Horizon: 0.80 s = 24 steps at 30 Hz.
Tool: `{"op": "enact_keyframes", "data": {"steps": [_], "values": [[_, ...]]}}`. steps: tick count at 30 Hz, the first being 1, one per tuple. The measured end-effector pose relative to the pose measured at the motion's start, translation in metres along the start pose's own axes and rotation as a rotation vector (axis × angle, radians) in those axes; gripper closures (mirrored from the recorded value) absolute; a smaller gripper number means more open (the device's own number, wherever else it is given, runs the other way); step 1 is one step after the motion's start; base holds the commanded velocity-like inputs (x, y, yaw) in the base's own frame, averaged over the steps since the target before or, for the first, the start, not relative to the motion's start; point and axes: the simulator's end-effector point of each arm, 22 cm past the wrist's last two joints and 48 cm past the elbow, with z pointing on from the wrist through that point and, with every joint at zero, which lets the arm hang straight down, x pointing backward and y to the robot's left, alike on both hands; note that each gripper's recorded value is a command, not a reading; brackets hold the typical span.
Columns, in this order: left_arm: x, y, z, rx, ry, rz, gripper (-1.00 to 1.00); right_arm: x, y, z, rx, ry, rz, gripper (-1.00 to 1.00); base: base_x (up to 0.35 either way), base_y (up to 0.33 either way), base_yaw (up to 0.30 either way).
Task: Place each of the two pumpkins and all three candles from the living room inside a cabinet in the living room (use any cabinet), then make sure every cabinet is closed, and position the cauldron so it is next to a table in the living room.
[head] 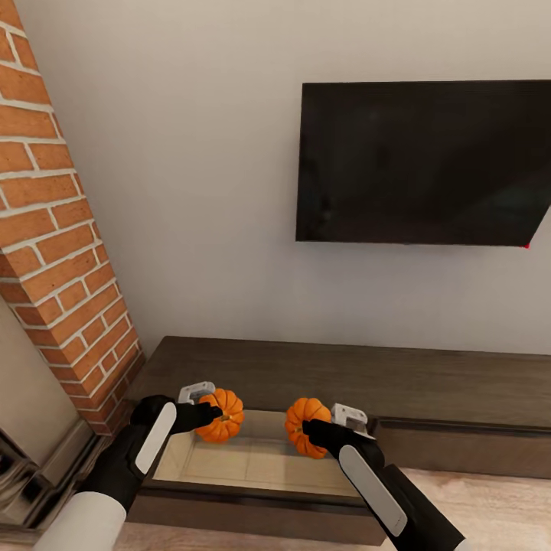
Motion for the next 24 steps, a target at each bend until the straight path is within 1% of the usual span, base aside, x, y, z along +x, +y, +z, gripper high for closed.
{"op": "enact_keyframes", "data": {"steps": [5, 9, 14, 19, 24], "values": [[0.007, -0.001, 0.007, 0.001, 0.006, 0.014, 1.0, 0.007, -0.004, 0.006, 0.006, 0.006, 0.001, 1.0, 0.0, 0.0, 0.0], [0.012, 0.0, 0.013, 0.002, 0.009, 0.017, 1.0, 0.009, -0.004, 0.011, -0.001, -0.004, 0.003, 1.0, 0.0, 0.0, 0.0], [0.03, 0.004, 0.029, -0.01, 0.037, 0.028, 1.0, 0.012, -0.004, 0.016, -0.012, -0.011, 0.006, 1.0, 0.0, 0.0, 0.0], [0.034, 0.001, 0.04, -0.008, 0.009, 0.047, 1.0, 0.018, -0.006, 0.022, -0.012, -0.014, 0.005, 1.0, 0.0, 0.0, 0.0], [0.045, 0.007, 0.054, -0.02, 0.008, 0.051, 1.0, 0.024, -0.01, 0.029, -0.011, -0.015, 0.01, 1.0, 0.0, 0.0, 0.0]]}}
